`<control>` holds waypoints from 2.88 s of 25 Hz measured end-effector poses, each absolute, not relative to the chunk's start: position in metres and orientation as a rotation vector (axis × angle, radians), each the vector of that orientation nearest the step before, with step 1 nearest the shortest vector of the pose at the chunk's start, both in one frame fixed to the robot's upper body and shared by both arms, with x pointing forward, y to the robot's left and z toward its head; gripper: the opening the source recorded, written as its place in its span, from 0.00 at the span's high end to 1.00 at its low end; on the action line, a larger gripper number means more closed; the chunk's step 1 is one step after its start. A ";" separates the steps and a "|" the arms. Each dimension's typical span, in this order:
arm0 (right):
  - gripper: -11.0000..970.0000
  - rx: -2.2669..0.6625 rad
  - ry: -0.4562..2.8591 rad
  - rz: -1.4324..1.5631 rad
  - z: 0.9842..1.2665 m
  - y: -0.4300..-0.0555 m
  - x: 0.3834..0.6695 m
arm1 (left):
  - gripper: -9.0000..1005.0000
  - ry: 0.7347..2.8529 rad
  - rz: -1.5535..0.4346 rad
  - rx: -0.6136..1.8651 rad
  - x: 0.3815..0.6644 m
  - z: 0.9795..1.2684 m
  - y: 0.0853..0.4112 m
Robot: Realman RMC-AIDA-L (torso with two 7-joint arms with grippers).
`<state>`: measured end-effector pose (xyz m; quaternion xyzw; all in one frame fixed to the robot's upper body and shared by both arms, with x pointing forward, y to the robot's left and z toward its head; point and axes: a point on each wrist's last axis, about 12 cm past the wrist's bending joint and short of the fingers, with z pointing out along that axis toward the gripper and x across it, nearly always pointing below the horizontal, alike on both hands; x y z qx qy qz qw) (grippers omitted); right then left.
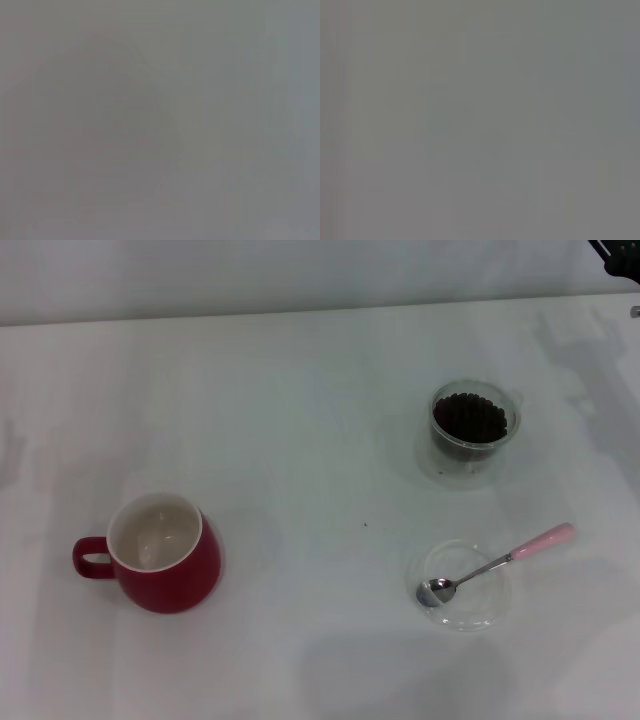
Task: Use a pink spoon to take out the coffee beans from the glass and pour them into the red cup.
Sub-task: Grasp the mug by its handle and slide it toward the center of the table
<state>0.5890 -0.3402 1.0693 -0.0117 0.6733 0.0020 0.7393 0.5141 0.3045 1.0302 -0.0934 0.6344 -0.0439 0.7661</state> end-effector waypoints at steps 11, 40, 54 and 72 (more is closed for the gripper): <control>0.10 -0.019 1.484 -0.005 1.070 -0.345 0.589 | 0.12 1.418 -0.144 -0.126 0.490 1.019 0.297; 0.10 0.033 1.442 -0.087 1.097 -0.375 0.610 | 0.11 1.577 -0.313 0.055 0.328 0.979 0.277; 0.10 0.059 1.433 -0.088 1.097 -0.377 0.610 | 0.12 1.647 -0.315 0.194 0.363 0.971 0.279; 0.10 0.093 1.432 -0.094 1.093 -0.380 0.603 | 0.12 1.710 -0.304 0.224 0.388 0.965 0.276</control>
